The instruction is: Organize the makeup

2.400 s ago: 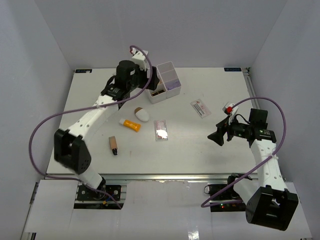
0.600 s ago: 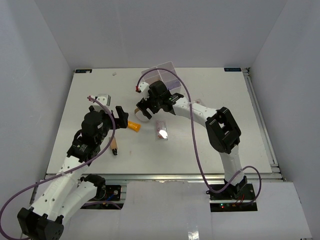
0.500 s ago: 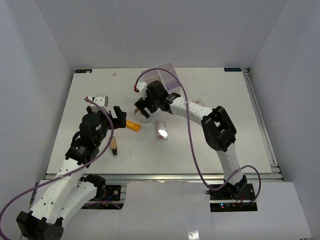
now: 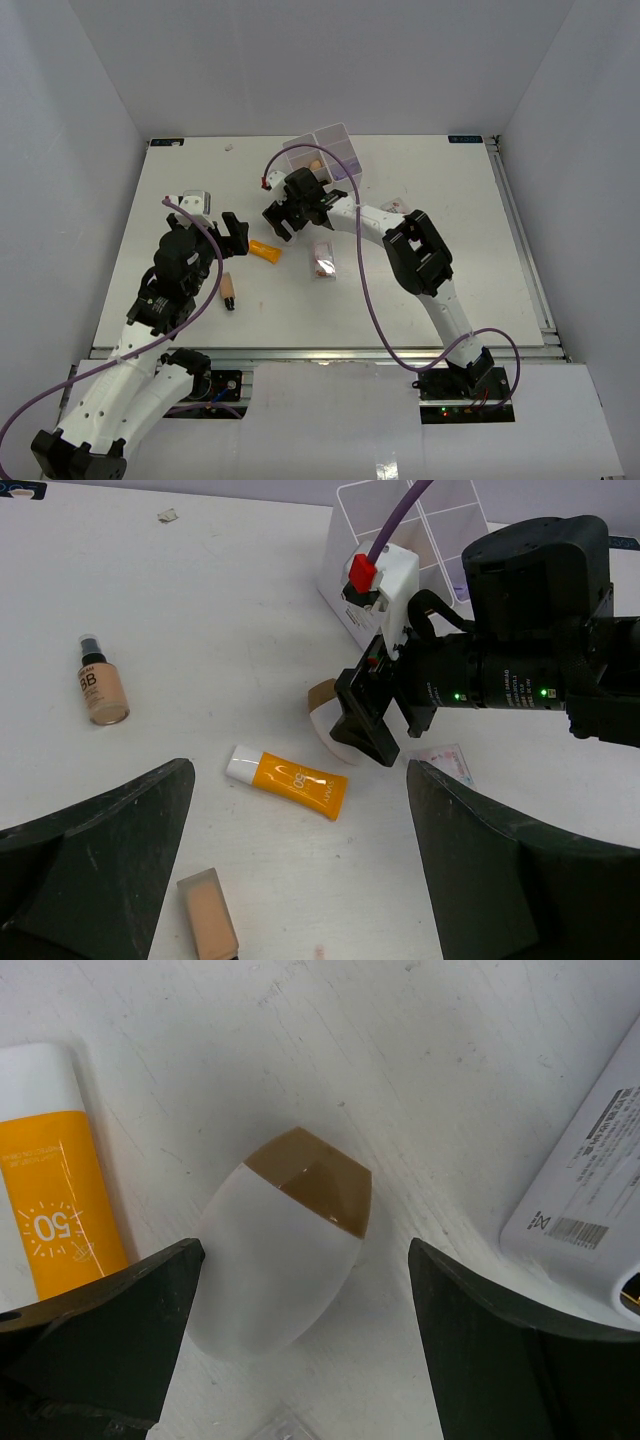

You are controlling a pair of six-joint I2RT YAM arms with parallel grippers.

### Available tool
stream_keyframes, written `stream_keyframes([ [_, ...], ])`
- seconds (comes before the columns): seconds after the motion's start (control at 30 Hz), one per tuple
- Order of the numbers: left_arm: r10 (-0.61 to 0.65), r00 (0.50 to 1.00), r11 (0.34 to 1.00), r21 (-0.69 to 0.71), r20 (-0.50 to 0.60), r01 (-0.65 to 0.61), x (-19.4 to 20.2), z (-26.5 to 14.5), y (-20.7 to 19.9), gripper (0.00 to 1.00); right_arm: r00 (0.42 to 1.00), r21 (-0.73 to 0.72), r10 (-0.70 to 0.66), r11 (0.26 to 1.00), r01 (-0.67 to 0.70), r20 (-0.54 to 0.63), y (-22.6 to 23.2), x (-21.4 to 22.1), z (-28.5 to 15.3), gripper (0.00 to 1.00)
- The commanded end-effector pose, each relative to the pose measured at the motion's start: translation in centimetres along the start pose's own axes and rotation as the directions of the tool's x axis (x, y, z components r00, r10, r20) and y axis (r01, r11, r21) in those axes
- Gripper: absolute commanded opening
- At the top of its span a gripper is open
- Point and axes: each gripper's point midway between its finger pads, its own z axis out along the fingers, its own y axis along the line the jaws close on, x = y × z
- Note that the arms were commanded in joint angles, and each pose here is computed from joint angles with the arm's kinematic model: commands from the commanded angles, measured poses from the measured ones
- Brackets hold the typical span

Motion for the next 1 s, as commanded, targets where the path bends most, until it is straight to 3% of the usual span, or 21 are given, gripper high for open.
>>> stream_keyframes([
  [0.0, 0.008, 1.0, 1.0, -0.007, 0.005, -0.008, 0.0, -0.2, 0.3, 0.98, 0.998, -0.027, 0.029, 0.999, -0.027, 0.053, 0.6, -1.7, 0.6, 0.9],
  [0.23, 0.009, 1.0, 1.0, -0.002, 0.005, -0.009, 0.0, -0.2, 0.3, 0.98, 0.994, -0.073, 0.098, 0.993, -0.095, 0.044, 1.6, -1.3, 0.7, 0.9],
  [0.53, 0.008, 1.0, 1.0, 0.0, 0.003, -0.008, 0.1, -0.1, 0.3, 0.98, 0.973, 0.03, 0.226, 0.973, -0.227, 0.037, 0.6, -0.8, 0.1, 0.9],
  [0.97, 0.009, 1.0, 1.0, 0.003, 0.003, -0.009, 0.0, -0.1, 0.2, 0.98, 0.969, 0.13, 0.247, 0.961, -0.245, 0.002, 1.1, 2.1, 0.9, 0.9],
])
